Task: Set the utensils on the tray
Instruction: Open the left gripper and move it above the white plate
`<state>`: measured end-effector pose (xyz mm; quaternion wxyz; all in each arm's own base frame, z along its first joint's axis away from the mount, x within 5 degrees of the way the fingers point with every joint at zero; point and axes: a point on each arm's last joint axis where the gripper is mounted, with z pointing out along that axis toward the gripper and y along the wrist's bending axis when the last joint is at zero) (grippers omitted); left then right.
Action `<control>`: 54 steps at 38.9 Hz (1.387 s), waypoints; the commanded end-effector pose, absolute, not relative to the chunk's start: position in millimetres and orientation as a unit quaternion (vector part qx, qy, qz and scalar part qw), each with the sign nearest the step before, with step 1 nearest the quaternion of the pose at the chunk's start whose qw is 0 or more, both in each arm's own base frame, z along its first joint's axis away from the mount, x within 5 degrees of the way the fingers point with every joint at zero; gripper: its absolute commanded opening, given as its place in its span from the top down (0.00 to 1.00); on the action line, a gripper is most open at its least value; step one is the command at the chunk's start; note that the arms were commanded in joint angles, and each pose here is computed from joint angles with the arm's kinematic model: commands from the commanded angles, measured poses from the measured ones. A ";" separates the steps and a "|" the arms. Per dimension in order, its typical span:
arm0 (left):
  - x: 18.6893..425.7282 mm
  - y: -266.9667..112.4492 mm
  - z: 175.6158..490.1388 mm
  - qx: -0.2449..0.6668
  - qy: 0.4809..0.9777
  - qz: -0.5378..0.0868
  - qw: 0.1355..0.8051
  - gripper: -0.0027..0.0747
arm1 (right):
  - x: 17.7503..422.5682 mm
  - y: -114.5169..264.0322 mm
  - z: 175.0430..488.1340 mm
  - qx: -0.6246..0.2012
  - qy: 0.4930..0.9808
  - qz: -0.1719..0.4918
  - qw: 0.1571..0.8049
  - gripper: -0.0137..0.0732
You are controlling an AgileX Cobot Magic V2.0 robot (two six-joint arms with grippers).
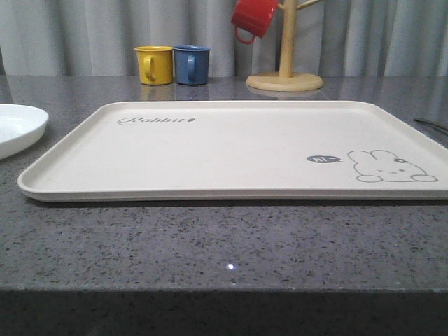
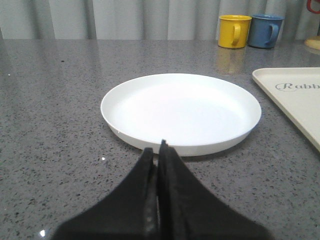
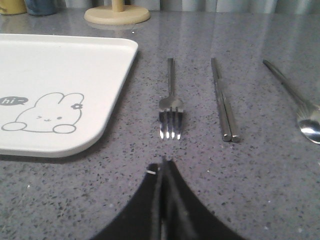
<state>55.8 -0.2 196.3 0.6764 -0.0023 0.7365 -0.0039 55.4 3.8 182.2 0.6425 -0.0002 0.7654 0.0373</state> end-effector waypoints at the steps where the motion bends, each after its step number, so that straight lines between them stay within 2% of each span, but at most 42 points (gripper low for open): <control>1: 54.6 -0.1 204.3 -0.008 0.699 -0.009 0.715 0.99 | 55.1 3.5 190.6 -0.001 0.735 0.036 0.677 0.91; 32: 54.6 -0.1 204.3 -0.008 0.699 -0.009 0.715 0.99 | 55.1 3.4 190.8 -0.001 0.735 0.036 0.677 0.91; 40: 54.4 0.0 208.8 -0.006 0.682 -0.006 0.732 0.99 | 55.2 3.3 193.1 0.001 0.727 0.037 0.686 0.91; 43: 53.6 0.1 215.6 -0.007 0.654 -0.006 0.757 0.99 | 55.2 3.0 199.0 0.004 0.707 0.039 0.706 0.91; 47: 48.4 0.5 236.0 -0.007 0.566 -0.005 0.824 0.99 | 53.1 2.6 215.6 0.005 0.678 0.039 0.734 0.91; 50: 42.9 0.6 252.7 -0.007 0.521 -0.005 0.853 0.99 | 48.9 2.4 235.0 0.005 0.658 0.040 0.752 0.91; 54: 37.6 0.4 277.0 -0.007 0.523 -0.006 0.852 0.99 | 40.8 2.6 262.2 0.003 0.645 0.042 0.763 0.91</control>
